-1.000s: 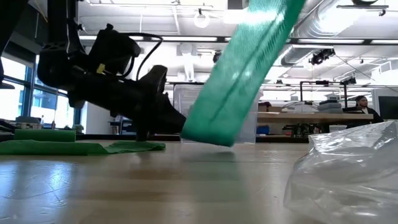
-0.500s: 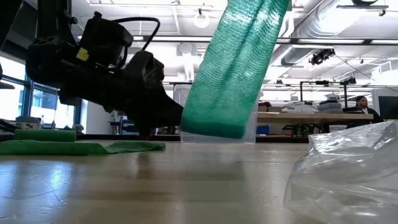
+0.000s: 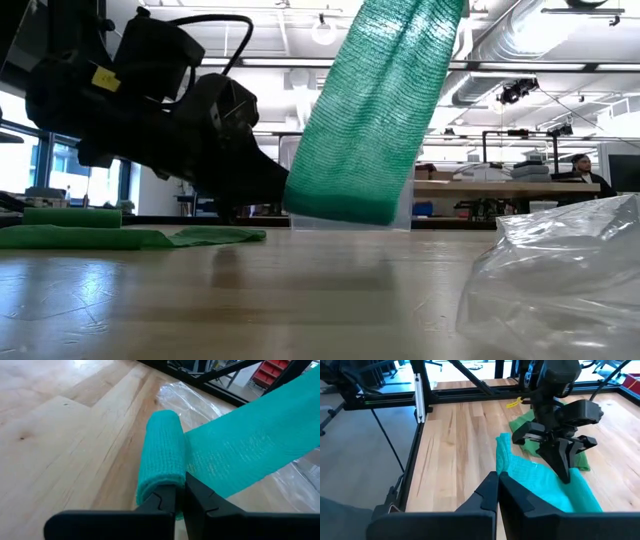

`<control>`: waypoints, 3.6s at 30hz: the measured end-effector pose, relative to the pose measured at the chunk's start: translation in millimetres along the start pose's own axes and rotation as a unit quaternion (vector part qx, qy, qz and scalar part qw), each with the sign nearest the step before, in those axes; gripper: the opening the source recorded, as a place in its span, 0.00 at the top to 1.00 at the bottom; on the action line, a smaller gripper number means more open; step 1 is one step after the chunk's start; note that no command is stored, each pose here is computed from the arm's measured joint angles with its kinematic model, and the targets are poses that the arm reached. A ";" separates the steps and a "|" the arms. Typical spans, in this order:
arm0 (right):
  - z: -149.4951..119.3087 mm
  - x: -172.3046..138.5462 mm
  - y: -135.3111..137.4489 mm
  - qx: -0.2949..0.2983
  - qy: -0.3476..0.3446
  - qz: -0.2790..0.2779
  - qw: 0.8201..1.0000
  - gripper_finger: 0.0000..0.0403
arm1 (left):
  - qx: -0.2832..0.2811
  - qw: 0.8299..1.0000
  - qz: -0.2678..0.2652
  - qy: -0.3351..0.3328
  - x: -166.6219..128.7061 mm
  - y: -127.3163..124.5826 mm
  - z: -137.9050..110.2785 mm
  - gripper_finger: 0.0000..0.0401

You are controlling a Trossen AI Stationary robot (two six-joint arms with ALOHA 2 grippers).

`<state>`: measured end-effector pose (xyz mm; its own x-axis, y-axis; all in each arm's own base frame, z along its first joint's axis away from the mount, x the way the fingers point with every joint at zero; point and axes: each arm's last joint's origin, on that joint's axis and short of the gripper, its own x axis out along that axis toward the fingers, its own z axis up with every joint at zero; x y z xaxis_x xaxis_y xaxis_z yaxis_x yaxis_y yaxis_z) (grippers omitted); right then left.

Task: Roll bandage
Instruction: Roll the blue bandage

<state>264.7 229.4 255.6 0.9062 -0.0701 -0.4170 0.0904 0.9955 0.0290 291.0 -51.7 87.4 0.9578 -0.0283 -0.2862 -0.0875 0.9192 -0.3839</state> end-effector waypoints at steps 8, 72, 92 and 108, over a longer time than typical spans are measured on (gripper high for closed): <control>-1.4 6.1 -2.3 0.025 0.016 0.012 0.999 1.00 | -0.010 1.000 0.000 -0.005 4.5 -2.0 3.8 0.93; -20.8 36.6 -6.7 0.059 0.066 0.001 0.996 1.00 | -0.011 0.988 -0.130 0.086 22.5 -7.4 14.2 0.60; 5.5 53.7 -48.0 0.067 0.059 -0.023 0.996 1.00 | 0.100 0.980 -0.115 0.131 19.1 -16.5 -3.5 0.60; 23.2 100.1 -162.8 0.001 0.122 -0.108 0.987 1.00 | 0.102 0.978 -0.107 0.146 18.5 -14.7 -6.2 0.60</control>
<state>350.3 58.9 230.2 0.7389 -0.2635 -0.6201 0.2726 0.9586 -0.0825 308.4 -68.2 82.2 0.8270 -0.3112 -0.4683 0.1909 0.9388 -0.2869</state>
